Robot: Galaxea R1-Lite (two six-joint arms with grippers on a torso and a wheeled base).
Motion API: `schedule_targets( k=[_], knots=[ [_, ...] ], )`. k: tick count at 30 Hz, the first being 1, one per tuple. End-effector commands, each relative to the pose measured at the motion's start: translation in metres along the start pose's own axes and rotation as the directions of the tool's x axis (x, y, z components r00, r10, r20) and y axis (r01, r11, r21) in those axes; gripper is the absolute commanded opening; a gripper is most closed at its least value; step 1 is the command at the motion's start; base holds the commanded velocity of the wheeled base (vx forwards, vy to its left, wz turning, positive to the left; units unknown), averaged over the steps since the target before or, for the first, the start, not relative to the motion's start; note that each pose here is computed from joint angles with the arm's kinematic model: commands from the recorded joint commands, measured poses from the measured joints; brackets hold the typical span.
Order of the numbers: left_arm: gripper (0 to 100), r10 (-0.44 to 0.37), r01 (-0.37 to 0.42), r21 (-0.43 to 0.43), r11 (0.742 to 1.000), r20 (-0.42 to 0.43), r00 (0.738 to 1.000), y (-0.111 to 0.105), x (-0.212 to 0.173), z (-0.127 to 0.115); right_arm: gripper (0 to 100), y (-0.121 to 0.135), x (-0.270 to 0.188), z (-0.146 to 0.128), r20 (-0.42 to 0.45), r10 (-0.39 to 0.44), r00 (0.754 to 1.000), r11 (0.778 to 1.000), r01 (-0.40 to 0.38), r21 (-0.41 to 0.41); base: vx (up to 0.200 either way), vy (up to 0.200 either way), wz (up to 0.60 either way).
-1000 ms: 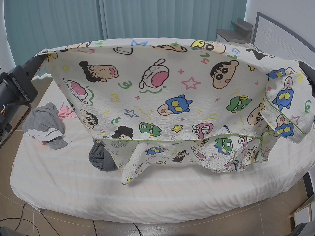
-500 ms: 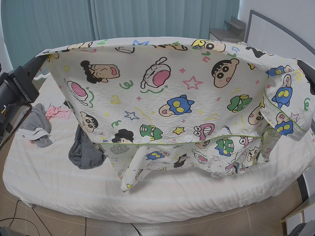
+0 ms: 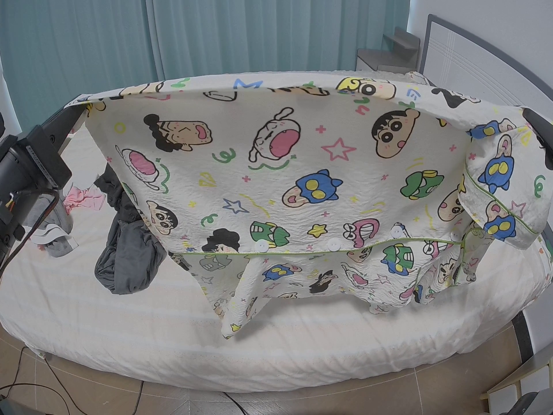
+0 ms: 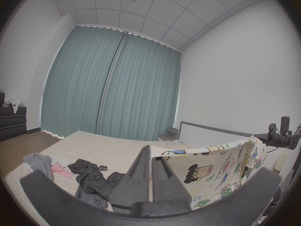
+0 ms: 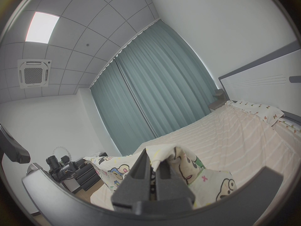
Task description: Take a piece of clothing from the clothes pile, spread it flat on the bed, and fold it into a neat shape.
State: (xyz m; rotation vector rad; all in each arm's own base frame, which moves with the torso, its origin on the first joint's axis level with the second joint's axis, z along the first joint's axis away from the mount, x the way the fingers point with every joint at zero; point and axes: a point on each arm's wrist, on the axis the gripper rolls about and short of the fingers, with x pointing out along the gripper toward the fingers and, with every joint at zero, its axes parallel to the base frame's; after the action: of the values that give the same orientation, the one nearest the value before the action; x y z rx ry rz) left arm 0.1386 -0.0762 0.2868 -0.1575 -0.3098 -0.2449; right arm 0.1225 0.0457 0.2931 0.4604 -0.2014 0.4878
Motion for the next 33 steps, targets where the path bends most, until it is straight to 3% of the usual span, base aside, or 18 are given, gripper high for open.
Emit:
schedule_targets(
  k=[1, 14, 22, 27, 33],
  knots=[
    [0, 0.001, -0.001, -0.001, 1.0, 0.0, 1.0, 0.001, -0.002, -0.001, 0, 0.001, -0.005, 0.001, 0.008, 0.005, 1.0, 1.0, -0.005, -0.001, -0.2, 0.0, 0.0],
    [0, 0.0, 0.0, -0.002, 1.0, 0.013, 1.0, 0.006, -0.02, 0.001, 0, 0.004, -0.021, 0.003, 0.03, 0.019, 0.999, 1.0, -0.019, -0.011, -0.2, 0.0, 0.0],
    [0, 0.002, -0.001, -0.012, 1.0, 0.046, 0.999, 0.009, -0.028, 0.009, 0, 0.009, -0.032, 0.01, 0.059, 0.066, 0.996, 0.998, -0.065, -0.02, 0.0, 0.0, 0.0],
    [0, 0.005, -0.005, -0.002, 1.0, 0.016, 1.0, 0.009, -0.029, 0.001, 0, 0.004, -0.031, -0.001, 0.008, 0.042, 0.999, 0.999, -0.042, -0.012, 0.0, 0.0, 0.0],
    [0, 0.019, -0.015, 0.038, 0.999, -0.1, 0.995, 0.012, -0.032, -0.03, 0, -0.011, -0.025, -0.031, -0.114, -0.017, 0.993, 1.0, 0.017, 0.004, 0.0, 0.0, 0.0]
  ],
)
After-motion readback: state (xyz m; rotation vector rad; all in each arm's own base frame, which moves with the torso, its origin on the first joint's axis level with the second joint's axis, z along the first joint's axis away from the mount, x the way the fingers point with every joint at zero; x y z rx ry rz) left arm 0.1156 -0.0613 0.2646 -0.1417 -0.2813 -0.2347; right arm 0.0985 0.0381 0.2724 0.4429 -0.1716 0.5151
